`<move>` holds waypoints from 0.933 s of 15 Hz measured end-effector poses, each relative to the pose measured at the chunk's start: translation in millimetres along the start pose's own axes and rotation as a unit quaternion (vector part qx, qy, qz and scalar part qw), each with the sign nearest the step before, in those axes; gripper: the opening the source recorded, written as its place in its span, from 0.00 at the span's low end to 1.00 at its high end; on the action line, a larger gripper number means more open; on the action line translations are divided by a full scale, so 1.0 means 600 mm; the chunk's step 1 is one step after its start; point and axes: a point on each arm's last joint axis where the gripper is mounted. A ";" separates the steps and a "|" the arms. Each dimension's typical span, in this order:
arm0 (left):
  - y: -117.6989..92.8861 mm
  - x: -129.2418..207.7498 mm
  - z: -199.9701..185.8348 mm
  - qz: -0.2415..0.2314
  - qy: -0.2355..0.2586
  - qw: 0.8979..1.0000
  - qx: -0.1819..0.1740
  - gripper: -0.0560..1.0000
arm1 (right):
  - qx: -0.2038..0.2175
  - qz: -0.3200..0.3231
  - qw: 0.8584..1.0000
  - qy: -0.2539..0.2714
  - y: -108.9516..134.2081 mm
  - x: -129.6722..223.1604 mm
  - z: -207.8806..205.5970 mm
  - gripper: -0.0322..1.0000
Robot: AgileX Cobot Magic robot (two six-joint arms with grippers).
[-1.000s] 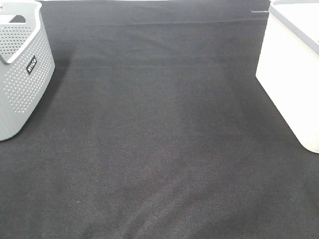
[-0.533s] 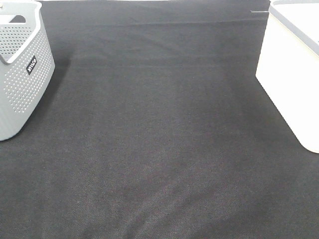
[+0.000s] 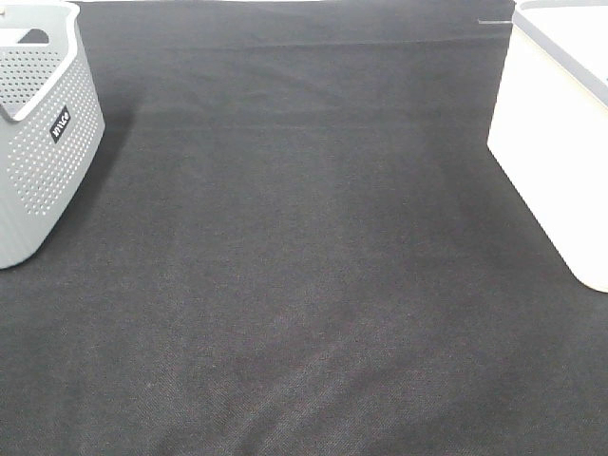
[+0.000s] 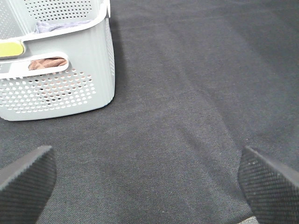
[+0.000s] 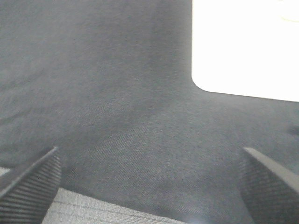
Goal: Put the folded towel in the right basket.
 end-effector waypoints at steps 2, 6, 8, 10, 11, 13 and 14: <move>0.000 0.000 0.000 0.001 0.000 1.000 -0.001 0.99 | -0.007 -0.005 1.000 0.000 0.002 0.000 0.000 0.98; 0.001 0.000 0.000 0.001 0.001 1.000 -0.002 0.99 | 0.006 0.007 1.000 -0.001 0.004 0.000 0.000 0.98; 0.001 0.000 0.000 0.001 0.001 1.000 -0.002 0.99 | 0.056 0.044 0.997 -0.007 0.006 -0.001 0.002 0.98; 0.001 0.000 0.000 0.001 0.001 1.000 -0.002 0.99 | 0.095 0.070 0.993 -0.012 0.007 -0.001 0.003 0.98; 0.001 0.000 0.000 0.001 0.001 1.000 -0.002 0.99 | 0.097 0.072 0.993 -0.012 0.007 -0.001 0.003 0.98; 0.001 0.000 0.000 0.001 0.001 1.000 -0.002 0.99 | 0.097 0.073 0.992 -0.012 0.007 -0.001 0.003 0.98; 0.001 0.000 0.000 0.001 0.001 1.000 -0.002 0.99 | 0.097 0.073 0.992 -0.012 0.007 -0.001 0.003 0.98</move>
Point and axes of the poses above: a point on each arm's last joint axis where the gripper is mounted, z pointing out along that axis toward the gripper, y along the wrist's bending axis when the last joint is at zero, x = y × z, and after that the axes turned 6 degrees about z, right-handed
